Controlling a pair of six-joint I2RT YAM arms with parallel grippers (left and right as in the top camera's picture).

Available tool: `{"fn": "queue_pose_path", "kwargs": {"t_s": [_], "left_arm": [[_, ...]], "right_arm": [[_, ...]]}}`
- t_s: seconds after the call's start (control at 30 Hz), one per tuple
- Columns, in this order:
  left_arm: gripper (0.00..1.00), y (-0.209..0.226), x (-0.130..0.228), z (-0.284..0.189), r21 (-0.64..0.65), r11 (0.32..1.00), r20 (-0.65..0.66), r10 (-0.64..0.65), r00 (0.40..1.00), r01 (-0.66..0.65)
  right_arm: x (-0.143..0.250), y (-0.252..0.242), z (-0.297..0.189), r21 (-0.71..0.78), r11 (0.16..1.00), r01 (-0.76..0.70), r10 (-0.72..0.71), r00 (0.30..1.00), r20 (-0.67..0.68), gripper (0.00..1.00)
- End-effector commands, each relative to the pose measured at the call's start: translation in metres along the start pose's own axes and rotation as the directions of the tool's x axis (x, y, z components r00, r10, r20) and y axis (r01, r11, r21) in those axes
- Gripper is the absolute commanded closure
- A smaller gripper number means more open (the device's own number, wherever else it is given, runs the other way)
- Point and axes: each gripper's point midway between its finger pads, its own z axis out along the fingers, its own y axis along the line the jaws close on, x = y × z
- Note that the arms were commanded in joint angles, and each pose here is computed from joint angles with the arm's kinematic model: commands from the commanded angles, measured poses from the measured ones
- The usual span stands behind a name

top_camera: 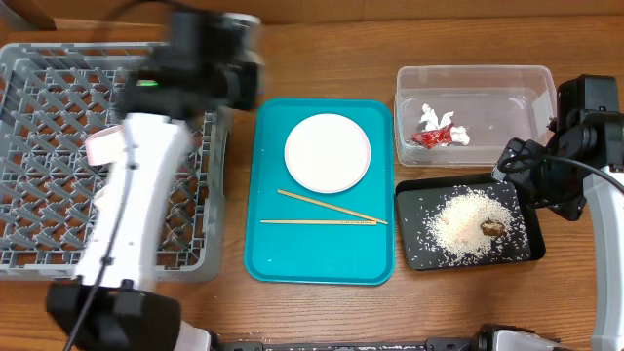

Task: Sort waste into correct bins and load items into the dishwasher
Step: 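Grasp the steel bowl from the pink plate and lift it toward the rack, then lower the steel bowl into the rack and open the left gripper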

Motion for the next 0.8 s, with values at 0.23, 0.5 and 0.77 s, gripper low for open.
{"fn": "queue_pose_path", "kwargs": {"t_s": [0.23,0.5,0.77], "left_arm": [[0.96,0.091,0.006,-0.015,0.523,0.777,-0.047,-0.385,0.922,0.351],[0.96,0.159,0.033,0.004,0.578,0.667,-0.085,-0.525,0.847,0.471],[0.96,0.204,0.051,-0.002,0.579,0.630,-0.059,-0.600,0.797,0.517]], "right_arm": [[-0.001,0.000,-0.002,0.004,1.000,0.001,-0.001,1.000,0.013,0.10],[0.000,-0.001,-0.002,0.007,1.000,0.001,-0.001,1.000,0.007,0.10],[0.000,-0.001,-0.002,0.007,1.000,0.001,-0.001,1.000,0.006,0.10]]}}
